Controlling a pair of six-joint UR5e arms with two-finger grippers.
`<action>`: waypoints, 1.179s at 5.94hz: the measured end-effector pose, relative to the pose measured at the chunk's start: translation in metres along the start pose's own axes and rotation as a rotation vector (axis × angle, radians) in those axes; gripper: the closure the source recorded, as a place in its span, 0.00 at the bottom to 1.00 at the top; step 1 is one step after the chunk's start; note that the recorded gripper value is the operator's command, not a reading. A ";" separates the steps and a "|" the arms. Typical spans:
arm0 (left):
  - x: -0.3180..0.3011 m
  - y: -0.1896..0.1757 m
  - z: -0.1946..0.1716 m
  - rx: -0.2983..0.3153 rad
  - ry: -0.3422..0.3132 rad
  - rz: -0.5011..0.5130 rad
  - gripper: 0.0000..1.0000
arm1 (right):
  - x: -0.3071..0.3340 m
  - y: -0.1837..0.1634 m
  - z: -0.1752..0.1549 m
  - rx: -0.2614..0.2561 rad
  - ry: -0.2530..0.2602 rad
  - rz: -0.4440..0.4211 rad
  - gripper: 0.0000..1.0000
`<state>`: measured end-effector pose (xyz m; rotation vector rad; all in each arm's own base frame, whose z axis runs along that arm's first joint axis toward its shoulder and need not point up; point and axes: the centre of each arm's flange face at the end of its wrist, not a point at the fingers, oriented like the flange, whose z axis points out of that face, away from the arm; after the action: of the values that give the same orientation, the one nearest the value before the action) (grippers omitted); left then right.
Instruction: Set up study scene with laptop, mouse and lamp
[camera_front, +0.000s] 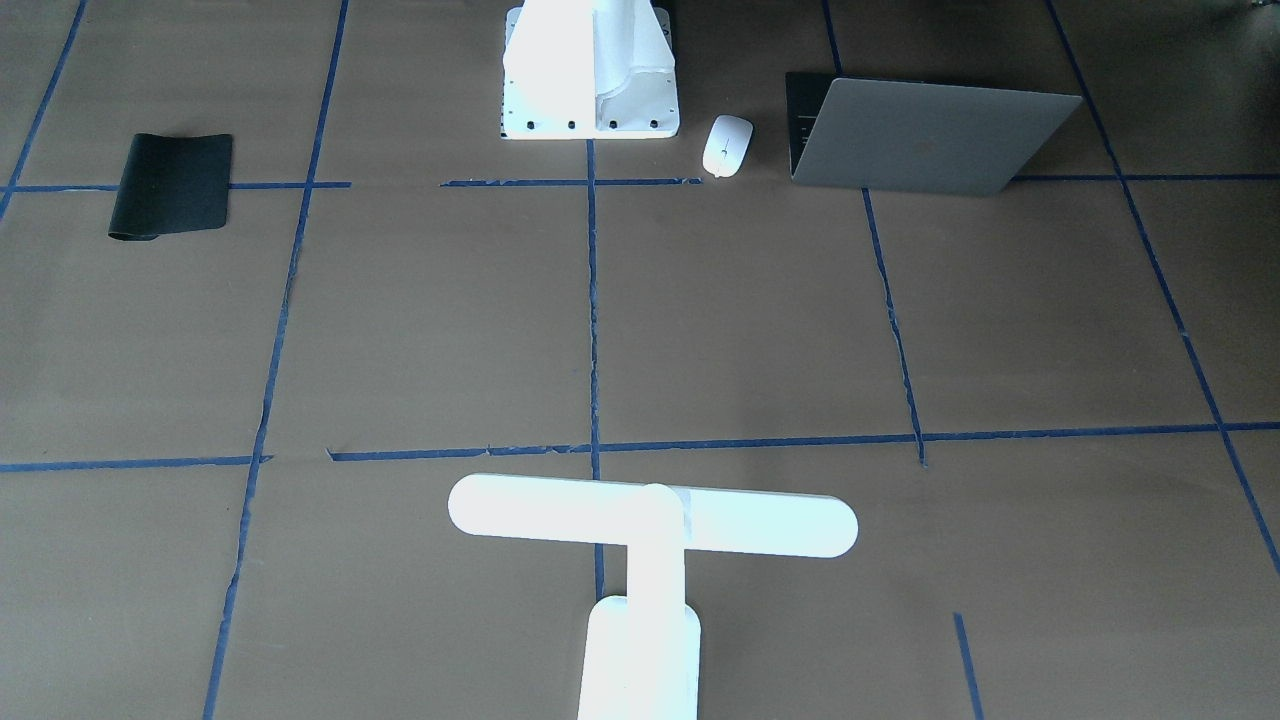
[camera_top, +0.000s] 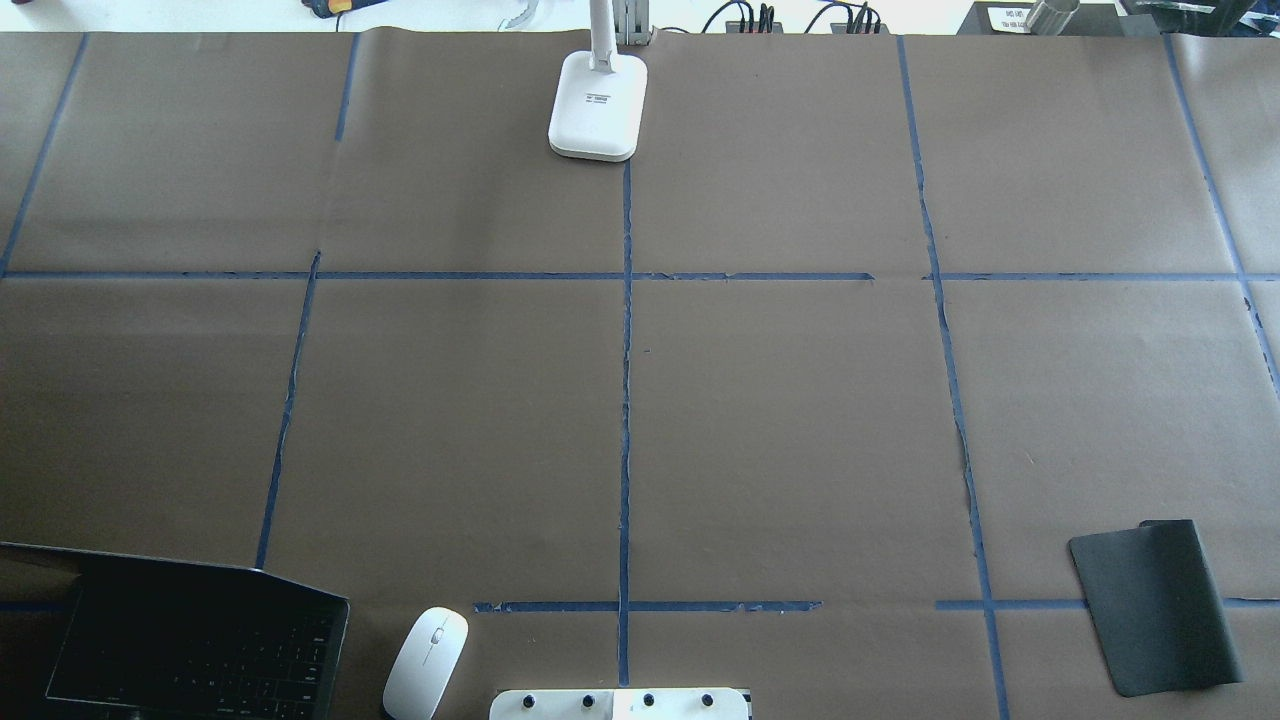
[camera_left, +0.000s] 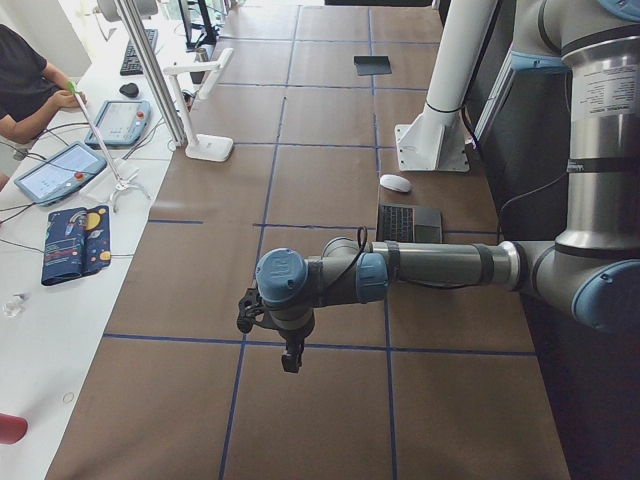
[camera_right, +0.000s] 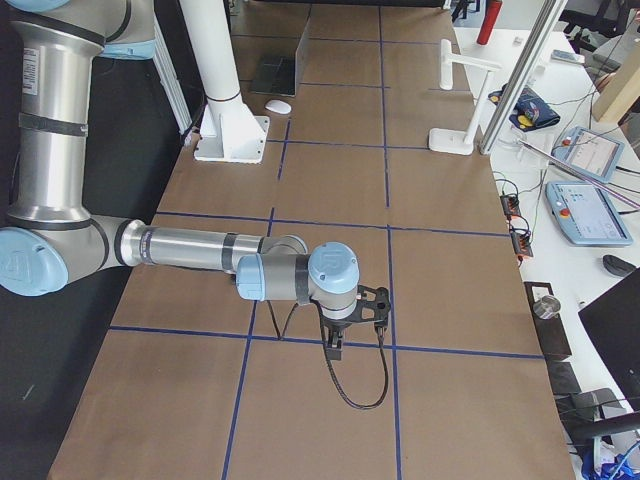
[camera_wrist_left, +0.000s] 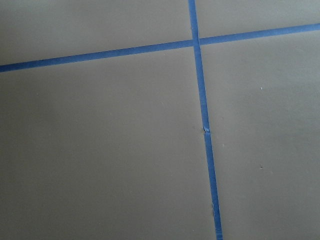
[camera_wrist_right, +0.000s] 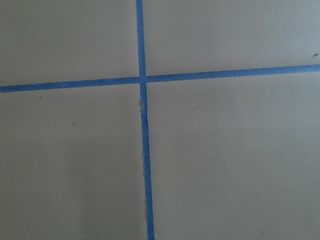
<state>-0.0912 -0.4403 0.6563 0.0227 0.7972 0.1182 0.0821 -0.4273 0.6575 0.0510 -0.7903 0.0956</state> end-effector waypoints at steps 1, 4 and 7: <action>0.012 -0.003 -0.012 0.022 -0.006 -0.049 0.00 | -0.003 -0.002 -0.002 0.003 -0.002 -0.004 0.00; 0.072 0.001 -0.067 0.079 -0.011 -0.243 0.00 | -0.012 -0.013 -0.008 0.019 -0.003 -0.024 0.00; 0.152 0.023 -0.112 0.096 0.006 -0.524 0.00 | -0.003 -0.013 0.000 0.006 0.000 -0.009 0.00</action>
<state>-0.0687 -0.4025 0.4715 -0.0956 0.7918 -0.4159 0.0810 -0.4401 0.6551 0.0602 -0.7899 0.0897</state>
